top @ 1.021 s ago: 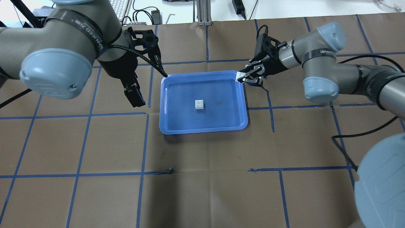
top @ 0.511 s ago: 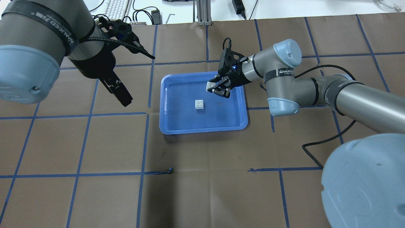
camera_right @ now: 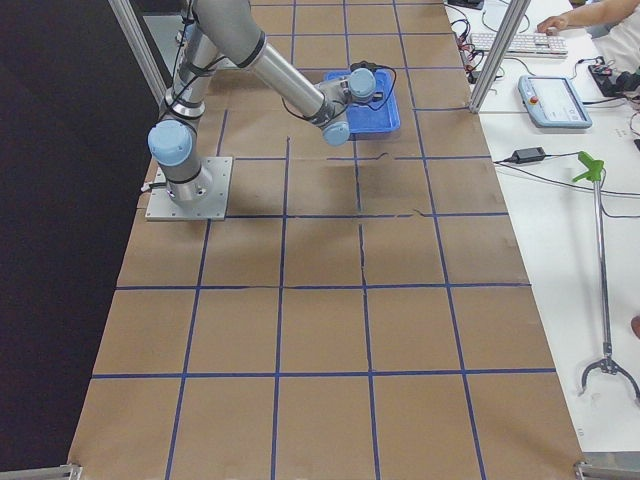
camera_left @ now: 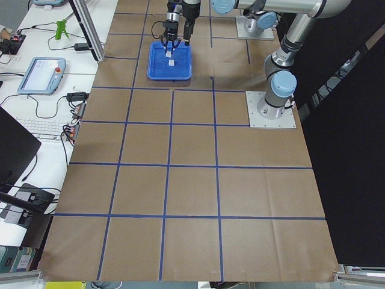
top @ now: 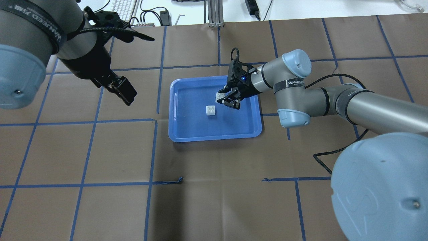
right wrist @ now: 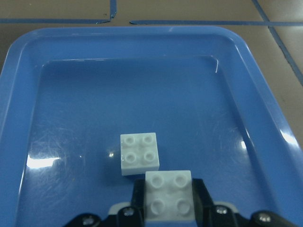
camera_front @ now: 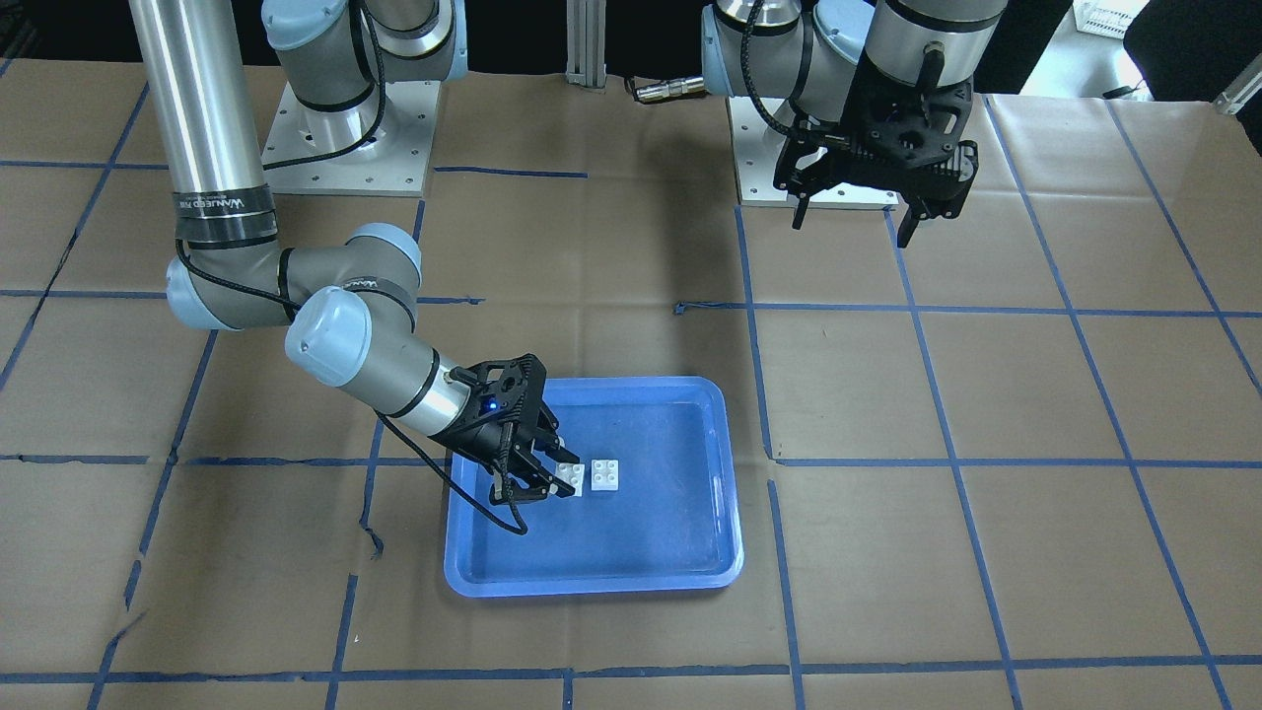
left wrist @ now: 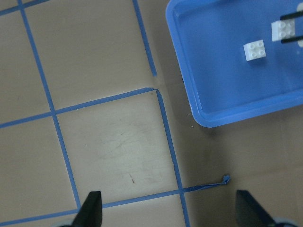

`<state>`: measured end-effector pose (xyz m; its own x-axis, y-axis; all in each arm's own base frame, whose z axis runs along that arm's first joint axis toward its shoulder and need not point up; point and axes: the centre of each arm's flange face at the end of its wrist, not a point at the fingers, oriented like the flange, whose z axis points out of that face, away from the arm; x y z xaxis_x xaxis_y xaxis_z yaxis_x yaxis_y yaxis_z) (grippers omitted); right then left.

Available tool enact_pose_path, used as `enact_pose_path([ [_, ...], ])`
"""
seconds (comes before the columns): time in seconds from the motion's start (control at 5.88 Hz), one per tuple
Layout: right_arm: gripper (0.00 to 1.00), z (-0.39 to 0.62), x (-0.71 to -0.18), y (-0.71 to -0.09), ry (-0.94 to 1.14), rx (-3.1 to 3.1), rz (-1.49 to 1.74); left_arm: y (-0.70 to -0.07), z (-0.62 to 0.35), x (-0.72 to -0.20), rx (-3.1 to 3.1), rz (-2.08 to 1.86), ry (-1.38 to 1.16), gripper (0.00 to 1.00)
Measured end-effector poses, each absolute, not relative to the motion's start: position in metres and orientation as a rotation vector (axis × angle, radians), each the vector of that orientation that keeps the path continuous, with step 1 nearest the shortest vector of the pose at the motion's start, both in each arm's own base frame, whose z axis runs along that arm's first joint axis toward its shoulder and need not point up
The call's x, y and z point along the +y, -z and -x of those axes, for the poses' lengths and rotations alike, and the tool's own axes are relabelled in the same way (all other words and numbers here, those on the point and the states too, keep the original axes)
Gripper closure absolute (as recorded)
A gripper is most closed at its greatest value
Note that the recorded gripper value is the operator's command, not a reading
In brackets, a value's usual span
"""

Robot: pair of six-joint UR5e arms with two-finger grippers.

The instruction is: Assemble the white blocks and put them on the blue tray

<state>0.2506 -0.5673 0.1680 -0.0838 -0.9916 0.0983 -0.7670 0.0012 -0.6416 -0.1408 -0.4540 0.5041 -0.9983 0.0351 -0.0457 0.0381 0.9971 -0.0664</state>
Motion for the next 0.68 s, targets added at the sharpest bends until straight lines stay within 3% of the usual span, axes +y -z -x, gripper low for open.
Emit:
enact_pose_path([
  [0.34, 0.73, -0.2521, -0.5667, -0.1545, 0.770, 1.894, 1.817, -0.5116, 0.1410, -0.4542, 3.097, 0.312, 0.160, 0.01],
  [0.68, 0.73, -0.2547, -0.5657, -0.1535, 0.768, 1.887, 1.811, -0.5146, 0.1385, -0.4561, 3.097, 0.367, 0.180, 0.01],
])
